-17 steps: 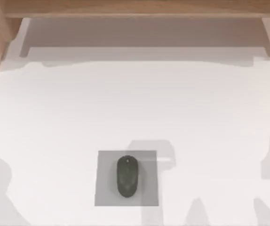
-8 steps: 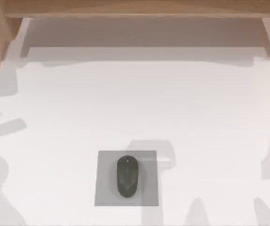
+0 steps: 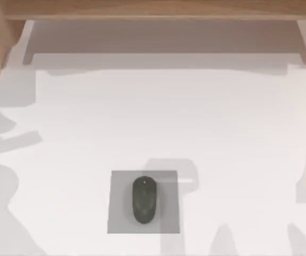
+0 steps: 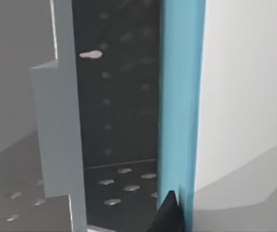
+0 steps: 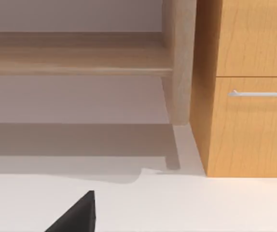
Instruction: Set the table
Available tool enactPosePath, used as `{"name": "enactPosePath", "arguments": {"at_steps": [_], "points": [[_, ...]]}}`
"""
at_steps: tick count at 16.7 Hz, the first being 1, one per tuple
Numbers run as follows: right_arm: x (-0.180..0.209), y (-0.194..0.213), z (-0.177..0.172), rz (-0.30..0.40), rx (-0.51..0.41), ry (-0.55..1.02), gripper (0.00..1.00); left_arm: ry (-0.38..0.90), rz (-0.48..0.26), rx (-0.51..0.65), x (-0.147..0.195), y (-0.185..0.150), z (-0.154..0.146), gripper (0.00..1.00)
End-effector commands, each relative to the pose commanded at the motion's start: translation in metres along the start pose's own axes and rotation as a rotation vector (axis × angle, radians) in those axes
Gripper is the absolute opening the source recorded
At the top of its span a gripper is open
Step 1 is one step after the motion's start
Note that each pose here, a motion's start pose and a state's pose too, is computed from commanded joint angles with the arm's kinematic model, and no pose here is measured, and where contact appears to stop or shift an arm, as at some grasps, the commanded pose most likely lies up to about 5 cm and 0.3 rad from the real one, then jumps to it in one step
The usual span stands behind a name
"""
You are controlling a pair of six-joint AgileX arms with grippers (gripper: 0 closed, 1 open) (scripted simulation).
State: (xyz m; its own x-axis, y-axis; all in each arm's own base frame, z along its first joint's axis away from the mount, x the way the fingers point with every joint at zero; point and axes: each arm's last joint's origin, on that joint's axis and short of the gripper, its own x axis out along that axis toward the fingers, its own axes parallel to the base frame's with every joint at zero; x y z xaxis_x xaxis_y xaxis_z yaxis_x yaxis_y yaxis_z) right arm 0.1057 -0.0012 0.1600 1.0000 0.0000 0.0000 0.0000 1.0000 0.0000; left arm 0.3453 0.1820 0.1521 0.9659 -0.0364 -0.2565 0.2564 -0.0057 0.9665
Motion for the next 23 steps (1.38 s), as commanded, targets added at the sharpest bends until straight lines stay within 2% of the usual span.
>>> {"name": "enactPosePath", "arguments": {"at_steps": [8, 12, 23], "points": [[0.000, 0.000, 0.000, 0.000, 0.000, 0.000, 1.00, -0.003, 0.002, 0.002, 0.029, 0.003, 0.001, 0.00], [0.000, 0.000, 0.000, 0.000, 0.000, 0.000, 1.00, -0.005, -0.001, 0.000, 0.031, 0.003, 0.001, 0.00], [0.000, 0.000, 0.000, 0.000, 0.000, 0.000, 1.00, -0.005, -0.001, 0.000, 0.031, 0.003, 0.001, 0.83]]}}
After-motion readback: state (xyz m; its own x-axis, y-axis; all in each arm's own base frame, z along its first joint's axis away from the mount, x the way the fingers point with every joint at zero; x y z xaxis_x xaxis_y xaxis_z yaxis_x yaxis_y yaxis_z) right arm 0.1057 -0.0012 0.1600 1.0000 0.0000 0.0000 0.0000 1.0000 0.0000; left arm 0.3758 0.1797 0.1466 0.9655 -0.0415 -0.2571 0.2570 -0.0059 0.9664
